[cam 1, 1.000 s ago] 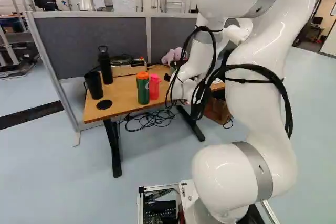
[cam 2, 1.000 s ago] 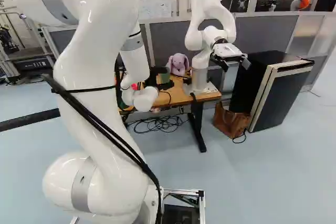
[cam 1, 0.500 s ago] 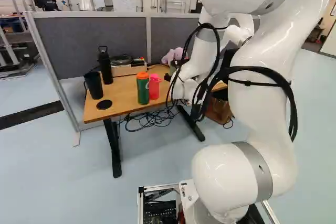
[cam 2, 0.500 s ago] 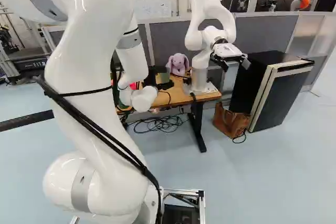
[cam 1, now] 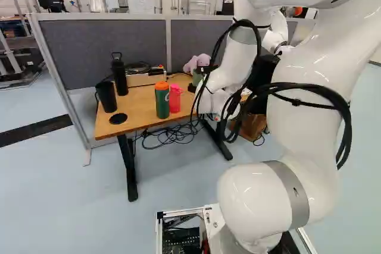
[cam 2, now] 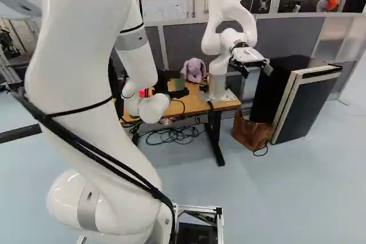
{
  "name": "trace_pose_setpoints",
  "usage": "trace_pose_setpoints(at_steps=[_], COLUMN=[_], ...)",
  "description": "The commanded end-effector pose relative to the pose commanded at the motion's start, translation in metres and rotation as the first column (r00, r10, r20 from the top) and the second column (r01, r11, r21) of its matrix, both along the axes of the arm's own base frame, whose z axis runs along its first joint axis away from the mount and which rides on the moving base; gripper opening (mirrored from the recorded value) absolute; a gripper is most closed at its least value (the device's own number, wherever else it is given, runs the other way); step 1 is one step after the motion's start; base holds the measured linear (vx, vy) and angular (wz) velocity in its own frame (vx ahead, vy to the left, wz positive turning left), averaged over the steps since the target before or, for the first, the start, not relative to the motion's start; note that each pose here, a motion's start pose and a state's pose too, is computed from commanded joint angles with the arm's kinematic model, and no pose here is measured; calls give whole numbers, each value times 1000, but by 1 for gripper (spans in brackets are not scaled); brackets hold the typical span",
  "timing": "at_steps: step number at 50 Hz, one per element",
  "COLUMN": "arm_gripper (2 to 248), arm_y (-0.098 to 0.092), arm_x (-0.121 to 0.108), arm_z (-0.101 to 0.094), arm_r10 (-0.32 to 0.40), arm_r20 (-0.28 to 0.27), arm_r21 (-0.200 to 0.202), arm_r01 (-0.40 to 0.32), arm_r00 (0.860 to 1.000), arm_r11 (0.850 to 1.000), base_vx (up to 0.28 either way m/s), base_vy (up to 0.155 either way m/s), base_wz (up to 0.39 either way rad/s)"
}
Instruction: Place the green cup on the table
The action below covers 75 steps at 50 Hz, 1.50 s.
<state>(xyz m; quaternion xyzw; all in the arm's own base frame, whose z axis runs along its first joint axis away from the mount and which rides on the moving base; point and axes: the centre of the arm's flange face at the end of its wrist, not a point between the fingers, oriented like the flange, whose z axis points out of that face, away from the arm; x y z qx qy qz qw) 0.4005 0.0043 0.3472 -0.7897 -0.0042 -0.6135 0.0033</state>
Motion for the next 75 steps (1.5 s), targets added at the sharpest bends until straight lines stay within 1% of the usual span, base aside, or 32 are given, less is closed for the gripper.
trace_pose_setpoints(at_steps=[20, 40, 57, 75], arm_gripper=[247, 247, 247, 247], arm_y=[-2, -3, -4, -4], arm_x=[-47, -87, -111, -126], arm_z=[15, 20, 20, 19], arm_r10=[-4, -7, -9, -10], arm_r20=[-29, -54, -69, -79], arm_r21=[0, -1, -1, -1], arm_r01=[4, 7, 9, 10], arm_r00=[1000, 998, 998, 997], arm_r11=[1000, 1000, 1000, 1000], base_vx=[0, 0, 0, 0], base_vy=[0, 0, 0, 0], base_wz=[0, 0, 0, 0])
